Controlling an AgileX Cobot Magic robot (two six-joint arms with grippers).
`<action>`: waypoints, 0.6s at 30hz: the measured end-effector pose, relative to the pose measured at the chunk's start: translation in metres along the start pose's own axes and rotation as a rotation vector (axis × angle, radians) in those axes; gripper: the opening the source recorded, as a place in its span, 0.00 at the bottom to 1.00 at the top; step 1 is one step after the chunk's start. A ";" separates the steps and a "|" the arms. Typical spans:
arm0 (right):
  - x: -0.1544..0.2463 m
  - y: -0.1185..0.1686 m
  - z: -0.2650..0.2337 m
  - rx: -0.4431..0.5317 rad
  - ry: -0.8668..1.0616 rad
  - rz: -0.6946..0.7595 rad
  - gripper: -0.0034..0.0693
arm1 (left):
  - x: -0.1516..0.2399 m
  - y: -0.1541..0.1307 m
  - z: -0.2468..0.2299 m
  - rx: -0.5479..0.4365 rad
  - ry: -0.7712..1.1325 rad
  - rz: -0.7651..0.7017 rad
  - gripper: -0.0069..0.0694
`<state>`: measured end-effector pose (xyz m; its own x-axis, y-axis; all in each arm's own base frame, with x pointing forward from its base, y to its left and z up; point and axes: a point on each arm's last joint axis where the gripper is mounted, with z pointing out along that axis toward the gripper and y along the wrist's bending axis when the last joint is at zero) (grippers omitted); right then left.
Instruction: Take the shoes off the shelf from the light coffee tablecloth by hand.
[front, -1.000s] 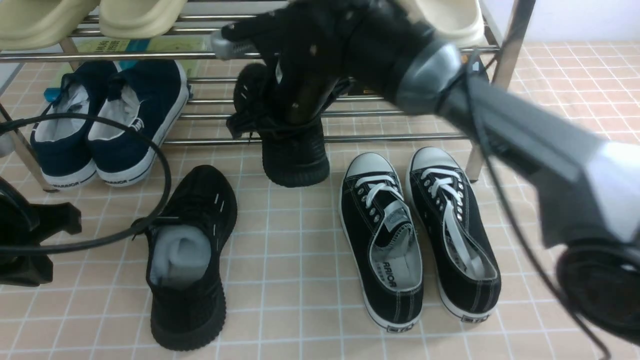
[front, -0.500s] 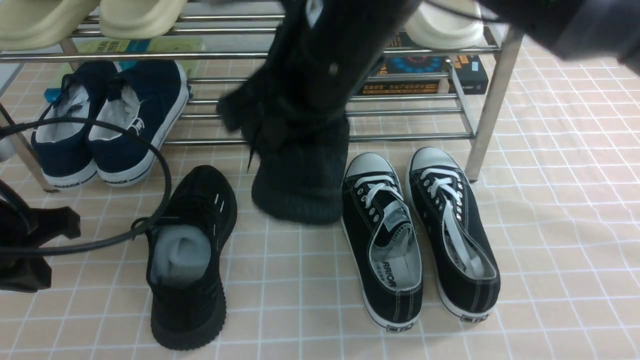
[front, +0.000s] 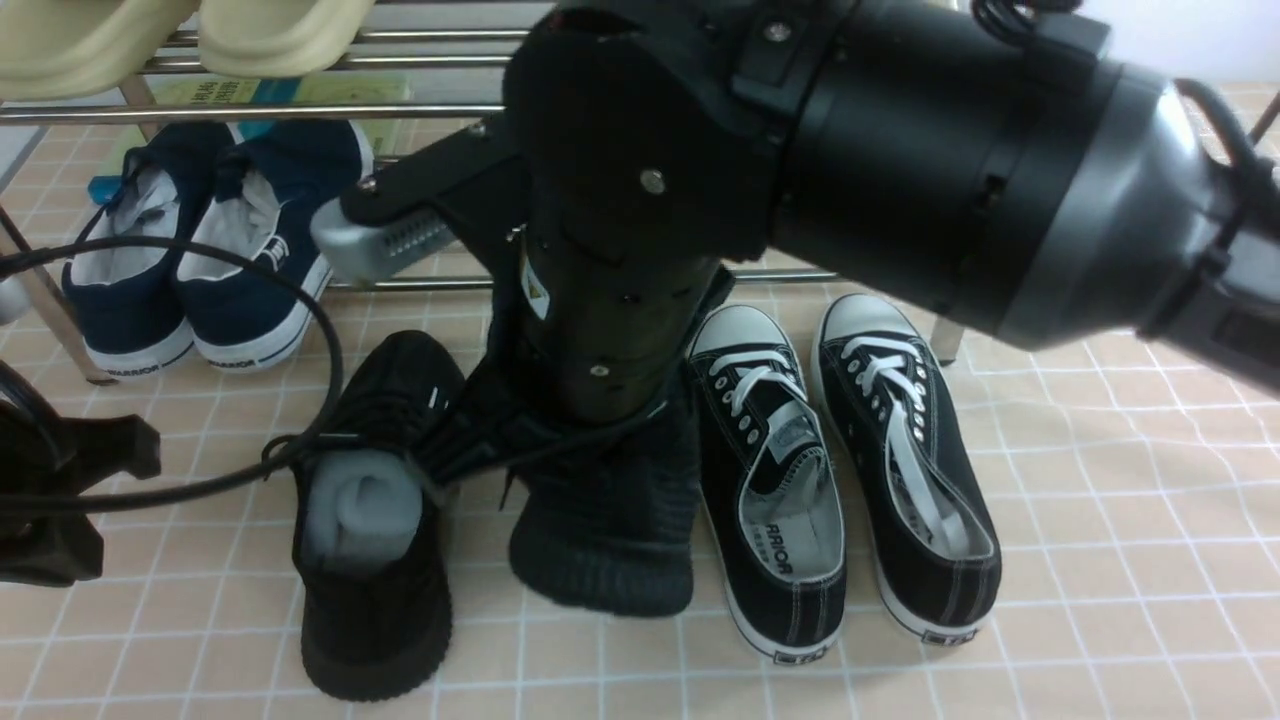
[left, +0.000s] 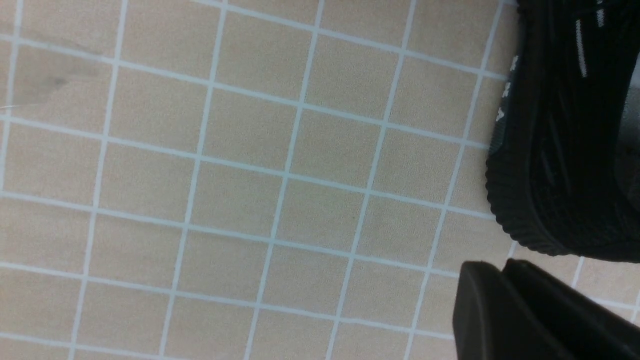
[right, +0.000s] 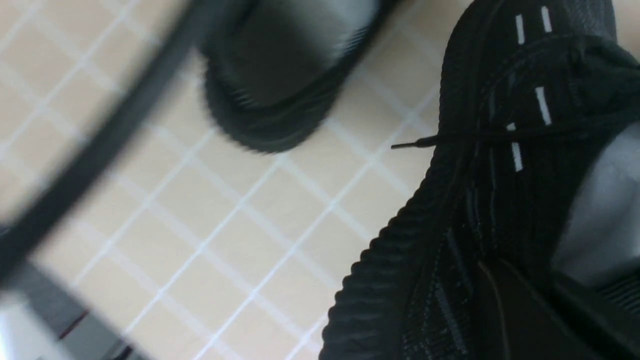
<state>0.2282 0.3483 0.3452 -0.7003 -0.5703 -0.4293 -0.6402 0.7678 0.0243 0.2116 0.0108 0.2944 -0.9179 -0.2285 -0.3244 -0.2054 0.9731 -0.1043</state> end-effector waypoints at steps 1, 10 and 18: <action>-0.001 -0.001 0.002 0.020 -0.008 -0.003 0.07 | 0.000 0.000 0.000 0.000 0.000 0.000 0.18; -0.015 -0.006 0.031 0.086 -0.094 -0.004 0.07 | 0.000 0.000 0.000 0.000 0.001 0.000 0.18; -0.022 -0.003 0.066 0.110 -0.121 -0.043 0.07 | 0.000 0.000 0.000 0.000 0.001 0.000 0.19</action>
<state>0.2661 0.3778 0.2948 -0.6257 -0.5690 -0.5336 -0.6254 0.7748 -0.0928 0.2115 0.0108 0.2944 -0.9183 -0.2285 -0.3233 -0.2054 0.9731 -0.1042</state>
